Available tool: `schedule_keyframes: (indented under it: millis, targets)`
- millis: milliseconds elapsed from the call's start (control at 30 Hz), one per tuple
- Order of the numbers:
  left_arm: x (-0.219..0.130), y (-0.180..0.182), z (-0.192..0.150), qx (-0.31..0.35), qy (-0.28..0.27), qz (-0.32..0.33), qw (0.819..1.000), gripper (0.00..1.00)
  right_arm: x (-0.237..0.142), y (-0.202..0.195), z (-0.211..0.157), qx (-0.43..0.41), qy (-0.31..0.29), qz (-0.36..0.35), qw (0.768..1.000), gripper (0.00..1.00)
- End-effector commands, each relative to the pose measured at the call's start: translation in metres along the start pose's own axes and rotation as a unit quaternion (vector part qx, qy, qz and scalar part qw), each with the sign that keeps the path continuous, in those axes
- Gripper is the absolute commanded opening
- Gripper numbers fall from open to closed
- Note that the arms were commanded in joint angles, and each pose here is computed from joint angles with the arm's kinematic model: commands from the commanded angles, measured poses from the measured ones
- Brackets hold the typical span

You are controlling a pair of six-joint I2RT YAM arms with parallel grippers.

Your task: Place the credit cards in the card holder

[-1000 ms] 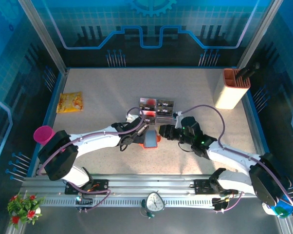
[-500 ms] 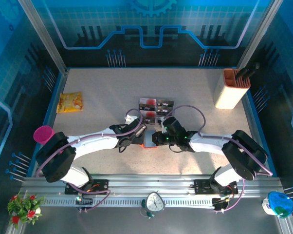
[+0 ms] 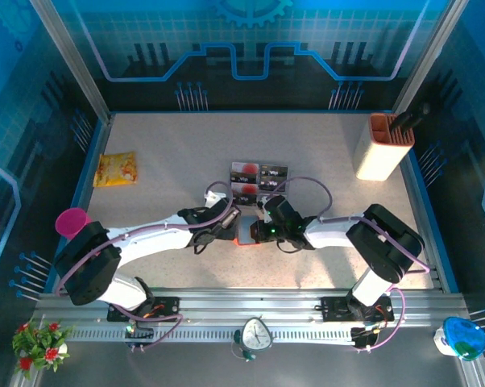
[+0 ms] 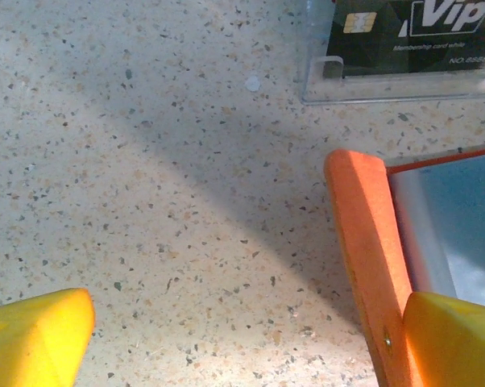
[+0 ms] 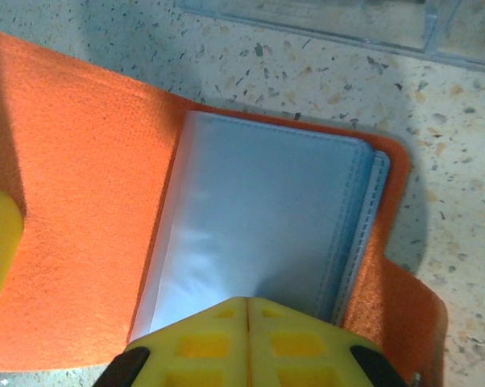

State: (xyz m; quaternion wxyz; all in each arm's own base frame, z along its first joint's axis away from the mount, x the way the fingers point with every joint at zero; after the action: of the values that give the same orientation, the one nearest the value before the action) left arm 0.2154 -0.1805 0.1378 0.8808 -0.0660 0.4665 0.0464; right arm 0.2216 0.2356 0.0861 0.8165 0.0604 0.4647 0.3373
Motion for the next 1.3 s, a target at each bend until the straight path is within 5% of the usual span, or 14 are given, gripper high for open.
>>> schedule_keyframes:
  millis: [0,567,967,1267]
  targets:
    - [-0.002,0.011,-0.004,-0.002,-0.008,0.04,0.999,0.99,0.002,-0.011,-0.013,0.01,0.006,-0.021,1.0,0.08]
    - [0.029,0.016,-0.019,0.015,0.03,0.146,0.989,0.99,0.0,-0.01,-0.031,0.025,0.01,-0.016,1.0,0.07]
    - [-0.049,-0.023,0.036,-0.073,0.005,-0.075,0.994,0.99,0.001,-0.006,-0.034,0.027,0.009,-0.012,1.0,0.07]
    - [-0.082,-0.057,0.054,-0.176,0.026,-0.277,0.944,0.99,0.003,-0.004,-0.035,0.027,0.009,-0.013,1.0,0.07]
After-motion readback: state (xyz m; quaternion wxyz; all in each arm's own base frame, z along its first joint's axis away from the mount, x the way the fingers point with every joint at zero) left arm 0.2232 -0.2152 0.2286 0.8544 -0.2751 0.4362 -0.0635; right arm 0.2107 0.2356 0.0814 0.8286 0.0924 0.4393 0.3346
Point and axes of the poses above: each hand's point on the last joint's axis, 136 mm out from that joint toward the fingers, its own x axis out along the fingers, its own y axis along the line the jaws close on, z = x × y, the point moved 9 cm from there along -x, back along the fingers, and after that the axes turned 13 degrees about -x, right-handed, at the moved point
